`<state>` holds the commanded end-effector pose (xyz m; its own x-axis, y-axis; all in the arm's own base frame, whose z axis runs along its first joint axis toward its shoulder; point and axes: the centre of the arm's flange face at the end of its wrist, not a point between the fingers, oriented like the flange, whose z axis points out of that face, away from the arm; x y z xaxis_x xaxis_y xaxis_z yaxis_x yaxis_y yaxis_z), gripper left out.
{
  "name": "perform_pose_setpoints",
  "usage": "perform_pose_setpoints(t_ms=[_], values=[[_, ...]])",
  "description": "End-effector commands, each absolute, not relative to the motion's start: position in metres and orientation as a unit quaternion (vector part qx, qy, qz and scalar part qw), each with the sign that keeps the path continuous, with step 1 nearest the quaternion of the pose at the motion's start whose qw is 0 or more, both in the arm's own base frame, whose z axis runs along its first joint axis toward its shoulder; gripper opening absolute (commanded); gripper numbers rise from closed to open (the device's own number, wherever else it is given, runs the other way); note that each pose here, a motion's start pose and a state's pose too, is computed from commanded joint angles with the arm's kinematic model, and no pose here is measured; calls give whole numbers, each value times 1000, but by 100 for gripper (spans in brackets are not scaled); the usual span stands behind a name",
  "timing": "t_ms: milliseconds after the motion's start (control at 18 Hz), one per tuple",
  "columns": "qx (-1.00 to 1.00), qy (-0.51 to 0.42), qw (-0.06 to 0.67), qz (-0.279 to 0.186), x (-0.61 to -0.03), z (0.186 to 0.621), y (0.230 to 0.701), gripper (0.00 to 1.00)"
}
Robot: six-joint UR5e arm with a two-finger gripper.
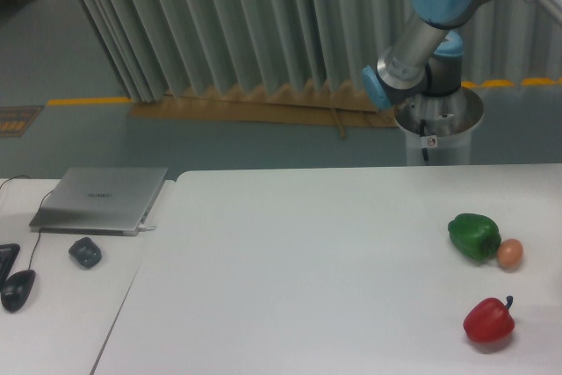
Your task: Place the triangular bread on the table
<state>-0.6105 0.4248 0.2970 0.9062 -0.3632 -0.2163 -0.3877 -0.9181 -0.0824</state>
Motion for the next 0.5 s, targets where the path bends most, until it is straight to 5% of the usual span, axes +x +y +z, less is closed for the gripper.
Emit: perform_pose_setpoints(t_ms=[278, 500], values=[[-975, 191, 58, 95, -613, 289, 424, 96], [-976, 190, 52, 88, -610, 282, 422, 49]])
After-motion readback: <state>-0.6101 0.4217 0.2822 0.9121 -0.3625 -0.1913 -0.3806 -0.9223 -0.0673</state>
